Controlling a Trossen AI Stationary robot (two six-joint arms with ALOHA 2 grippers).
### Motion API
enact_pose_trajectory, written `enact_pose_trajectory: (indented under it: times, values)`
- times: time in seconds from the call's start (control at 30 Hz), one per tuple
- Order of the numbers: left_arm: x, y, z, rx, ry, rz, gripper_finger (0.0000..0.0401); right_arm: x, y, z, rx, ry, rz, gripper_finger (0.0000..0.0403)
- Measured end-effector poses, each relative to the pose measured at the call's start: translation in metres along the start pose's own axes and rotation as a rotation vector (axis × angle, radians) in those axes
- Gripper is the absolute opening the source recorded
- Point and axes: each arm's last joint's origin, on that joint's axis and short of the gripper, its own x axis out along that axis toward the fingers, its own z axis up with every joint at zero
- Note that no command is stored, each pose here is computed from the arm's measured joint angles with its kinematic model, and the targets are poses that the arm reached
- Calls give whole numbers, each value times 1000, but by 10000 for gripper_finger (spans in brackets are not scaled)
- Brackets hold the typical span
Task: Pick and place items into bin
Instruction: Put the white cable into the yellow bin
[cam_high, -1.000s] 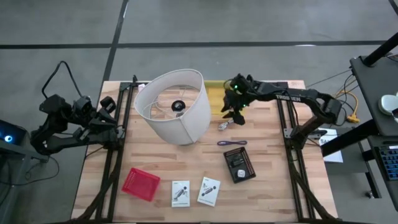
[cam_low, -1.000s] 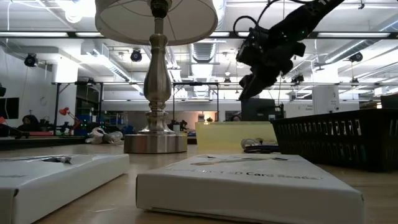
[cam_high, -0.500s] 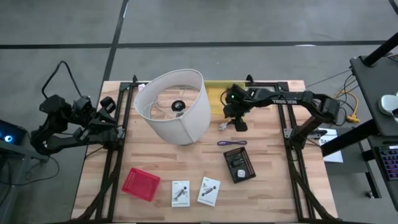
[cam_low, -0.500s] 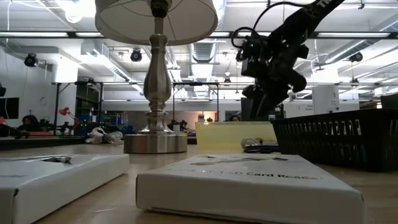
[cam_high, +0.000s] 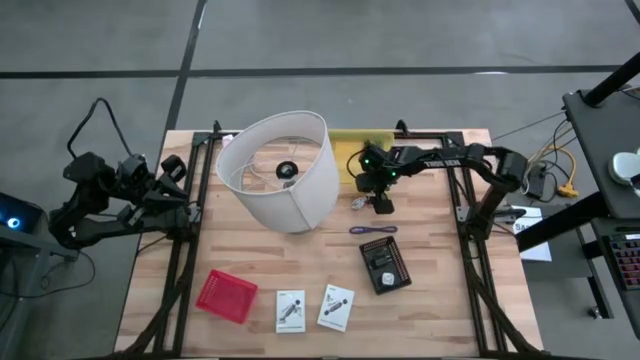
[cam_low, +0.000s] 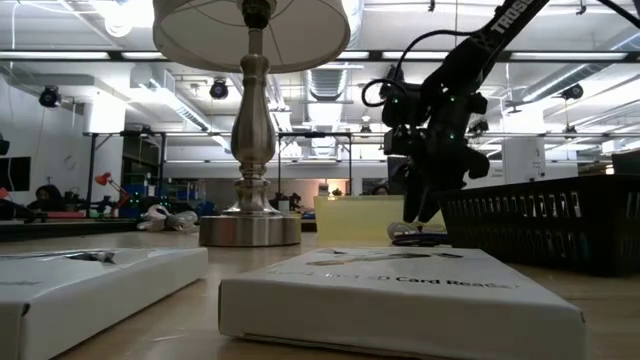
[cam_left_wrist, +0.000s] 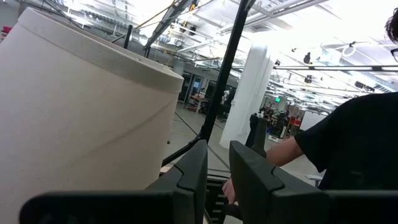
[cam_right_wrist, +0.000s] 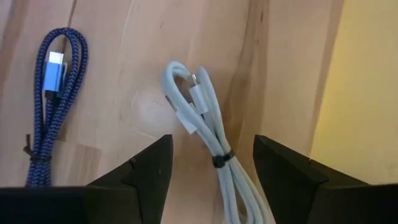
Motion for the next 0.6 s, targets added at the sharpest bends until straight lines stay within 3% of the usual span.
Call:
enact_pose_trajectory:
  times: [0.6]
  values:
    - [0, 0, 0, 0, 0, -1, 52, 13, 5, 5, -134, -3, 12, 170]
